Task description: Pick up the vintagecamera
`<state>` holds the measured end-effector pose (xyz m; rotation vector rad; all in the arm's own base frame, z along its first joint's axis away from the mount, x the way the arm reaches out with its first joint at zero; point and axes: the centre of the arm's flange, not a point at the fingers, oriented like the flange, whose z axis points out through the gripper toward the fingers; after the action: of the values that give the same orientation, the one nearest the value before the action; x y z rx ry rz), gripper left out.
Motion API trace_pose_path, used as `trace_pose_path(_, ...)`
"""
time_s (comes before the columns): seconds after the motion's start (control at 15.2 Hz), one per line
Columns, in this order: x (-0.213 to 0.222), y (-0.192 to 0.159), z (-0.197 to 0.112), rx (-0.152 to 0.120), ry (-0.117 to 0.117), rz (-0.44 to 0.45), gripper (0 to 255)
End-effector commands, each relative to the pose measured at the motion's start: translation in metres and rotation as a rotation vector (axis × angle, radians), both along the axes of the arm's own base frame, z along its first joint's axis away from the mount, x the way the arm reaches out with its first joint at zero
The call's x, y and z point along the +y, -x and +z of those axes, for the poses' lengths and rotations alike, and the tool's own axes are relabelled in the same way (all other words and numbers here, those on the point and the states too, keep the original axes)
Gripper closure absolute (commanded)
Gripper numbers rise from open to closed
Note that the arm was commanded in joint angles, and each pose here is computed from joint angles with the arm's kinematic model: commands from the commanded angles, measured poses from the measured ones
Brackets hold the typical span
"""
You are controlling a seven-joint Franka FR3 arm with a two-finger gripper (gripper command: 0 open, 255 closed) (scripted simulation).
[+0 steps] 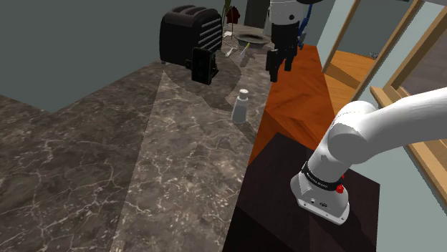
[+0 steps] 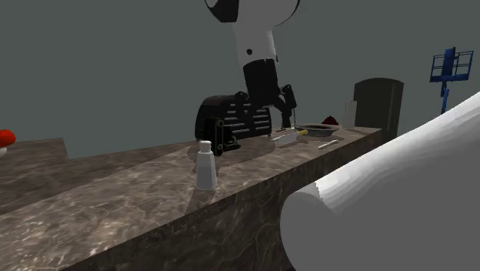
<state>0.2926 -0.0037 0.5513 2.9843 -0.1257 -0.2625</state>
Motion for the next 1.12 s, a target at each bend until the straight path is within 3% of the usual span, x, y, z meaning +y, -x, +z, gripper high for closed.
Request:
trace_pose_path(0.0,0.0,0.0,0.0,0.0,0.0,0.0,0)
trace_pose_path(1.06,0.02,-0.182,0.009,-0.17,-0.064,0.059,0)
